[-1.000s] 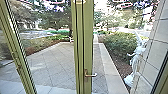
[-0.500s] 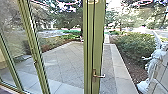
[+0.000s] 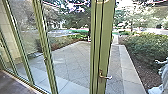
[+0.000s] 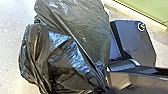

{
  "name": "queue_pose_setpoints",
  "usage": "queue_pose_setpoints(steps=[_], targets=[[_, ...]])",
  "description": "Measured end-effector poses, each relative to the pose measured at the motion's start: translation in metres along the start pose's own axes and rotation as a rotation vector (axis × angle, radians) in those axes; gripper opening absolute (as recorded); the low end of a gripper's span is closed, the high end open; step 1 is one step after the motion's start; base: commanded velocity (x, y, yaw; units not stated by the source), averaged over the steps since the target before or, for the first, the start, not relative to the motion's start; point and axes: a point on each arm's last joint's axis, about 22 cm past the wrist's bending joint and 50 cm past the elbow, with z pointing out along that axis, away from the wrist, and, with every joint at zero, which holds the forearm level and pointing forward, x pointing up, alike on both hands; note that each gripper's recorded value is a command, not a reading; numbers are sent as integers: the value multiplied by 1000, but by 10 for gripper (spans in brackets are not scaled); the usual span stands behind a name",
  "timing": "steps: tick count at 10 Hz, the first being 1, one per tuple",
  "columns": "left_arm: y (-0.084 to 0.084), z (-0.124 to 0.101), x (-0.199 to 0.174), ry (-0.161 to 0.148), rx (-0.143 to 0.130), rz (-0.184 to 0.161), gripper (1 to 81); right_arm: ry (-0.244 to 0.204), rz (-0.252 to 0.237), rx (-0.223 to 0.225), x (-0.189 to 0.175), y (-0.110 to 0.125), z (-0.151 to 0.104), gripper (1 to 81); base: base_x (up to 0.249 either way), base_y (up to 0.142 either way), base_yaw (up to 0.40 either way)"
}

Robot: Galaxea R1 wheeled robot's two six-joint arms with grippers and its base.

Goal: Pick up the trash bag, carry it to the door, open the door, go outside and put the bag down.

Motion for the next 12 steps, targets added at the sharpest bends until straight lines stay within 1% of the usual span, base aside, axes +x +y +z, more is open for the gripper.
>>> queue_pose_setpoints(steps=[2,3,5,7,9,12], targets=[[0,0,1,1,0,0,10,-1,0,1,0,0,0,811,0,0,59],[0,0,-2,-4,0,0,10,0,0,0,0,0,0,811,0,0,0],[0,0,2,1,0,0,10,3,-2,1,2,-1,0,811,0,0,0],[-4,0,1,-1,10,0,10,0,0,9,0,-7,2,811,0,0,0],[-1,1,1,-1,9,-1,10,1,1,12,0,-10,3,811,0,0,0],[-2,1,1,-1,12,-4,10,1,1,13,0,-11,3,811,0,0,0]])
